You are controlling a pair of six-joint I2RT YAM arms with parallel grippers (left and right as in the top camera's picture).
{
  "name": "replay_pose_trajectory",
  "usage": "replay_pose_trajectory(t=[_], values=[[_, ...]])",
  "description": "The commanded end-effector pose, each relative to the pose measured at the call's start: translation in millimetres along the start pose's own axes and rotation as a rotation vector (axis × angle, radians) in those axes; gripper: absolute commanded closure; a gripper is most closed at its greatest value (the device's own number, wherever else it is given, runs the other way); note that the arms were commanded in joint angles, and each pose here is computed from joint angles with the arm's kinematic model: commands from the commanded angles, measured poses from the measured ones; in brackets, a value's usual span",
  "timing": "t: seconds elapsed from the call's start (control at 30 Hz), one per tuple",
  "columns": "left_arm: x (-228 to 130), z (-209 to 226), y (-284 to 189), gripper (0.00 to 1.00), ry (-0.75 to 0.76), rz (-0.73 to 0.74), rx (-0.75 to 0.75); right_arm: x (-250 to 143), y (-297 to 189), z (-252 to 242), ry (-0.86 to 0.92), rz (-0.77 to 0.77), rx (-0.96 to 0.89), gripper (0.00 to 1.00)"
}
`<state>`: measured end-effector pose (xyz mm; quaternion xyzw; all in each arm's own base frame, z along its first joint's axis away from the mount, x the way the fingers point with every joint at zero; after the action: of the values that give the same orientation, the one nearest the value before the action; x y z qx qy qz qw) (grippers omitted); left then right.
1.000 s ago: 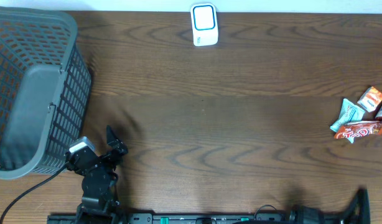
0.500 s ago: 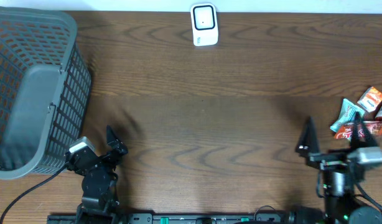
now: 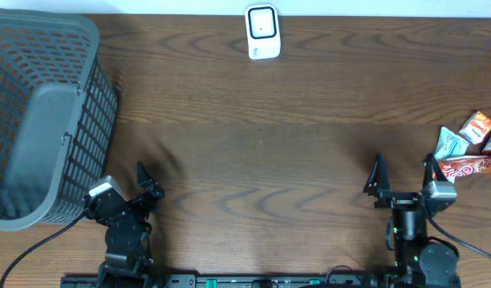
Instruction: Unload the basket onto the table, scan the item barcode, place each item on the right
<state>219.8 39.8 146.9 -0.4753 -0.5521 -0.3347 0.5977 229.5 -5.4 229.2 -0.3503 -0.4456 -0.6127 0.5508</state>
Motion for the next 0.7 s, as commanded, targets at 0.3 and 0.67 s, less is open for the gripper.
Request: replay_pose_trajectory(t=[0.3,0.67], values=[[-12,2,3,0.02,0.012,0.025,0.014,-64,-5,-31,0.027,0.202,-0.118,0.01],[-12,2,3,0.02,0.012,0.025,0.014,-64,-5,-31,0.027,0.203,-0.118,0.01]])
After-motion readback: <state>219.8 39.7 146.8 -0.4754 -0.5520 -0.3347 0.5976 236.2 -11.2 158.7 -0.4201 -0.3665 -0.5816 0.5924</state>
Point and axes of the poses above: each gripper's point midway between its finger pads, its own y axis out along the fingers, its own z axis along the line the jaws close on, x = y × z, the point moved 1 cm from there along -y, back along the fingers, and after that the axes turned 12 degrees about y, right-handed, at the moved point
